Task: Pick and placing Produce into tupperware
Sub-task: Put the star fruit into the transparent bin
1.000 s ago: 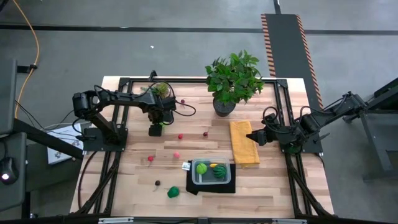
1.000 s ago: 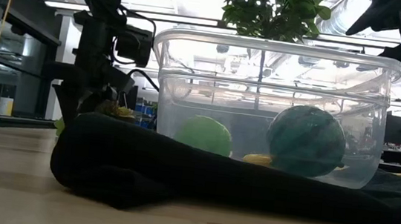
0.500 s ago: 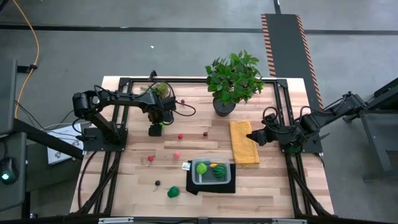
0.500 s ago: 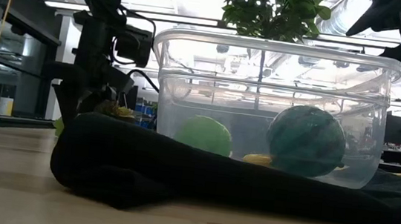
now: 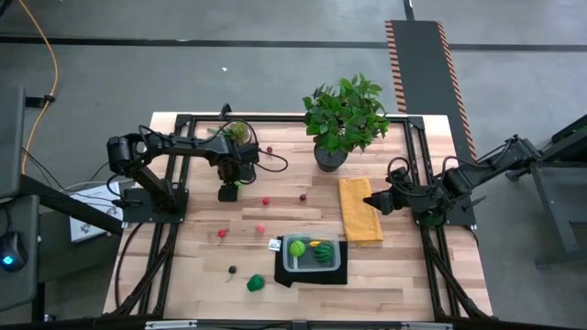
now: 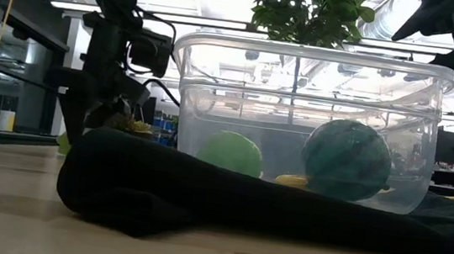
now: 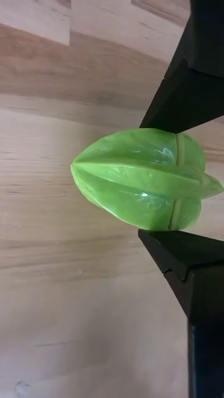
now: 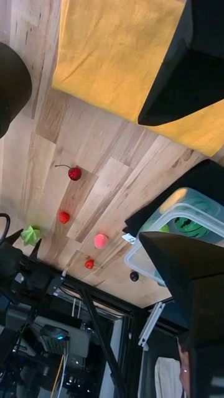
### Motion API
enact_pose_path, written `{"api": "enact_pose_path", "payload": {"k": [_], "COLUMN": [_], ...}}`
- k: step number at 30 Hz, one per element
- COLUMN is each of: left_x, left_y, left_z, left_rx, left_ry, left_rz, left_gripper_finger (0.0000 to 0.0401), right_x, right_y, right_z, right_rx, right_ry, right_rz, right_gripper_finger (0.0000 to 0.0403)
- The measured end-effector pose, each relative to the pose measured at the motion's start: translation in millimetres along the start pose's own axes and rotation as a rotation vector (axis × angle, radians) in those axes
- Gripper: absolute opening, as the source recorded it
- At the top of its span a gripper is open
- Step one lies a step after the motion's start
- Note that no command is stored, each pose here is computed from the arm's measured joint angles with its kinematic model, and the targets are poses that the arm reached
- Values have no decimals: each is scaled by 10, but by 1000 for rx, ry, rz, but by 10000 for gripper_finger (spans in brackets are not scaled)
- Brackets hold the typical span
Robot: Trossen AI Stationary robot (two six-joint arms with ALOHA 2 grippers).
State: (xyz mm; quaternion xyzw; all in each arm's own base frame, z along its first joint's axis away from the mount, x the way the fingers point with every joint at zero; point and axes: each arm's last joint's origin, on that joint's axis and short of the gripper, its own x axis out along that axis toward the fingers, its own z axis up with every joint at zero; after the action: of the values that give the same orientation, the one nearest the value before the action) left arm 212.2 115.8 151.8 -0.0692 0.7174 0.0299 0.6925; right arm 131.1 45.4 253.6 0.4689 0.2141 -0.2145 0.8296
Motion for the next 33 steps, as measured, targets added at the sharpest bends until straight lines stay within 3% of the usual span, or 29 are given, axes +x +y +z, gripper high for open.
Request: {"api": "enact_pose_path", "payload": {"k": [7,17,22,27,33], "left_x": [-120,-658,-944,-1233,-1536], "left_y": [-5,43,58,62,16], "left_z": [31,242,337,410,495], "left_rx": [-1,11,22,34,63], "left_ry": [-44,-225,-297,-376,-471], "left_rz": [-27,7,1,3,35], "left_gripper_finger": [212,237,207,206,231], "right_x": [0,3,3,3,3], "right_y": [0,-3,-3,-10,-23], "right_z": [0,6,6,5,2], "right_rx": [0,3,0,-12,-19], "right_ry": [0,-4,-4,-2,1], "right_rz": [0,-3,-3,-10,-22], "right_gripper_finger": [282,282,282,282,282]}}
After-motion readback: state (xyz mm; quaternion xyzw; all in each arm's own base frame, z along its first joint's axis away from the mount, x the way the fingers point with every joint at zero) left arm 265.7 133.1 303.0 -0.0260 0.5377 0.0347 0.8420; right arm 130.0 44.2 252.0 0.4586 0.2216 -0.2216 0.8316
